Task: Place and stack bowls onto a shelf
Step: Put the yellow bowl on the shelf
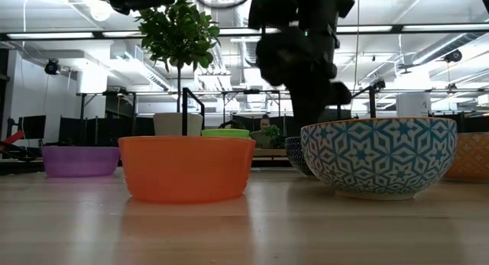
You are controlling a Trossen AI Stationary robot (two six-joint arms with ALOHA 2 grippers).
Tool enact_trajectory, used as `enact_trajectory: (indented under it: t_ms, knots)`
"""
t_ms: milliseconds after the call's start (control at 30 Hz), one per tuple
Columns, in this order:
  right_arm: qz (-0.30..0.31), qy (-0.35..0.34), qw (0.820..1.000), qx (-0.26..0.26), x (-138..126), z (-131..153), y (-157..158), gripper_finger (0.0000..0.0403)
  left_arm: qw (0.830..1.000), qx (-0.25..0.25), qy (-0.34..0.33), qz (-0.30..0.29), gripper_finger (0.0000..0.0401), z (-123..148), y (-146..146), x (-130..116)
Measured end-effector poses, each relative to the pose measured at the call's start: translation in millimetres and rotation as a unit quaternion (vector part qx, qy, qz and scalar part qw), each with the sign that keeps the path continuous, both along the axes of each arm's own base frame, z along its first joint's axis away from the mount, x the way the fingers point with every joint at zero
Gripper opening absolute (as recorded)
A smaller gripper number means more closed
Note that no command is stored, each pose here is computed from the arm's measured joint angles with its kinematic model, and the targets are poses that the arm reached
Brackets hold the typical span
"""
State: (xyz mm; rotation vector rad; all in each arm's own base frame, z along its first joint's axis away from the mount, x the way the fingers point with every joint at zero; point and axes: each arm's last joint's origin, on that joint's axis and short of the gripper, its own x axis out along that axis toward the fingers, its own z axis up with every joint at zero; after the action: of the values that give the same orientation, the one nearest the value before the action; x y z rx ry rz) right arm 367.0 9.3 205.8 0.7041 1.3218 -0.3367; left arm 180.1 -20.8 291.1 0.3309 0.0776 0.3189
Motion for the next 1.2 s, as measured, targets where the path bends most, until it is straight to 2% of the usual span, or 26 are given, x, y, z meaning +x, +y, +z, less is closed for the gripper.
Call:
enact_trajectory:
  t_ms: [100, 167, 267, 567, 667, 800, 1000, 1100, 1200]
  knots:
    - [0.012, 0.009, 1.000, -0.001, 1.4, -6.8, 0.0, 0.0025, 1.000, 0.000, 0.000, 0.000, 0.0091, 0.0, 0.0, 0.0]
    - [0.003, 0.011, 1.000, -0.025, 2.4, -4.4, -4.0, 0.0025, 1.000, 0.000, 0.000, 0.000, 0.0091, 0.0, 0.0, 0.0]
    - [-0.001, 0.033, 0.999, -0.035, -1.3, -0.1, -9.3, 0.0024, 1.000, 0.000, 0.000, 0.000, 0.0091, 0.0, 0.0, 0.0]
    - [0.019, 0.021, 0.999, -0.031, -1.0, 18.6, -13.2, 0.0015, 1.000, 0.002, 0.001, 0.000, 0.0091, -0.1, 0.0, 0.1]
    - [0.021, 0.013, 1.000, -0.019, 0.2, 22.2, -12.5, 0.0037, 1.000, 0.003, 0.002, 0.000, 0.0091, -0.2, 0.0, 0.2]
    - [0.015, 0.015, 1.000, -0.020, 0.0, 22.1, -12.7, 0.0089, 1.000, 0.004, 0.003, 0.000, 0.0091, -0.5, -0.1, 0.5]
    - [-0.022, 0.037, 0.997, -0.066, -3.1, 10.5, -16.3, 0.0166, 1.000, 0.004, 0.003, 0.000, 0.0091, -0.5, -0.1, 0.6]
    - [-0.021, 0.048, 0.996, -0.068, -0.8, -1.2, -13.8, 0.0181, 1.000, 0.007, 0.004, 0.000, 0.0091, -0.5, -0.1, 0.6]
    - [-0.017, 0.043, 0.997, -0.068, 8.0, -15.1, -11.4, 0.0180, 1.000, 0.008, 0.004, 0.000, 0.0091, -0.5, -0.1, 0.6]
